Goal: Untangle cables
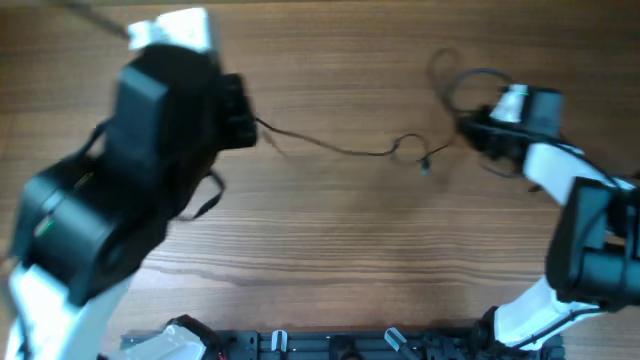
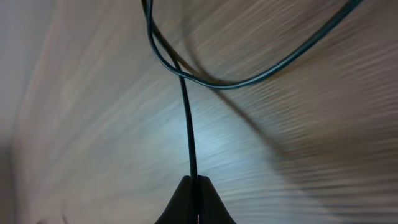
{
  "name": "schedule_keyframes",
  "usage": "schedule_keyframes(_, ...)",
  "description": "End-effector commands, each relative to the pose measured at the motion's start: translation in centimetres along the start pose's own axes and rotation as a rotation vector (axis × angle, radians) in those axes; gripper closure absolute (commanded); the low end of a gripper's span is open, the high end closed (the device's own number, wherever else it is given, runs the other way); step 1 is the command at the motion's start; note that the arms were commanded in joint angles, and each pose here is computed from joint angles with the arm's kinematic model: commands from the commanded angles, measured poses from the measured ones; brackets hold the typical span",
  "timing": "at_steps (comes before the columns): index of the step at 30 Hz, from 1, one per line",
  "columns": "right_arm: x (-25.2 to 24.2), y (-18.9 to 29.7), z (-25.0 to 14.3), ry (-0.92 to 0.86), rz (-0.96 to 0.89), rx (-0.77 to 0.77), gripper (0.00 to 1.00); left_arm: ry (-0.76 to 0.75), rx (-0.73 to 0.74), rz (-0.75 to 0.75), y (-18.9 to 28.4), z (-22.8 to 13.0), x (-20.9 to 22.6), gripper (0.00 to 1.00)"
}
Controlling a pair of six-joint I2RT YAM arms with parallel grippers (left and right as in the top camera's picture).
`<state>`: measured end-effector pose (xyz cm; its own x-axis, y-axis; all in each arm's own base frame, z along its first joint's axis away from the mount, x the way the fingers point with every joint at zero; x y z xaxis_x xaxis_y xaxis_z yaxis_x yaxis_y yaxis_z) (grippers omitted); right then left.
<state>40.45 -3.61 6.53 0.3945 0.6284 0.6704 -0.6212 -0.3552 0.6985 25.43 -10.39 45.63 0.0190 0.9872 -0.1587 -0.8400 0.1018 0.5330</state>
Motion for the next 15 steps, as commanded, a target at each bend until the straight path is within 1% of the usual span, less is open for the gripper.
schedule_keyframes(1, -1.2, 4.4, 3.8, 0.009, 0.054, -0.108, 0.96, 0.109, -0.141, 0.157, 2.9, 1.4, 3.4, 0.96)
schedule_keyframes(2, -2.5, 5.2, 4.8, -0.016, 0.024, -0.149, 0.96, 0.140, -0.167, 0.205, 3.4, 1.5, 4.3, 0.96)
schedule_keyframes(3, -4.0, 6.1, 5.7, -0.046, -0.017, -0.191, 0.96, 0.192, -0.201, 0.285, 4.0, 1.5, 5.6, 0.96)
schedule_keyframes(6, -7.5, 7.9, 7.0, -0.129, -0.121, -0.259, 0.96, 0.331, -0.293, 0.486, 5.9, 1.0, 8.9, 0.96)
schedule_keyframes(8, -8.2, 8.6, 7.1, -0.157, -0.107, -0.259, 0.96, 0.412, -0.313, 0.532, 6.6, 0.2, 10.0, 0.96)
schedule_keyframes(9, -7.7, 8.6, 7.1, -0.150, -0.063, -0.246, 0.95, 0.441, -0.306, 0.528, 6.6, -0.1, 10.0, 0.96)
schedule_keyframes(12, -4.6, 8.0, 6.8, -0.077, 0.096, -0.200, 0.95, 0.444, -0.235, 0.473, 5.5, -0.7, 9.0, 0.96)
schedule_keyframes(13, -3.1, 7.6, 6.7, -0.033, 0.153, -0.186, 0.95, 0.440, -0.214, 0.463, 5.0, -0.8, 8.6, 0.96)
schedule_keyframes(15, 1.0, 7.0, 6.2, 0.146, 0.288, -0.166, 0.95, 0.424, -0.166, 0.455, 3.6, -1.1, 7.8, 0.96)
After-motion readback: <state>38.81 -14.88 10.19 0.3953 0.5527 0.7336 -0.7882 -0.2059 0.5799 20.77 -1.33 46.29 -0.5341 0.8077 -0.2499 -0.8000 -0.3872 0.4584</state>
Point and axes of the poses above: each gripper's point midway between its finger pads, its own y axis back along the fingers, its own x axis along the line the jaws close on, z = x × y, the point moved 4 cm from there along y, back along the fingers, and after that the axes turned 5 degrees about -y, right-handed, at the moved point
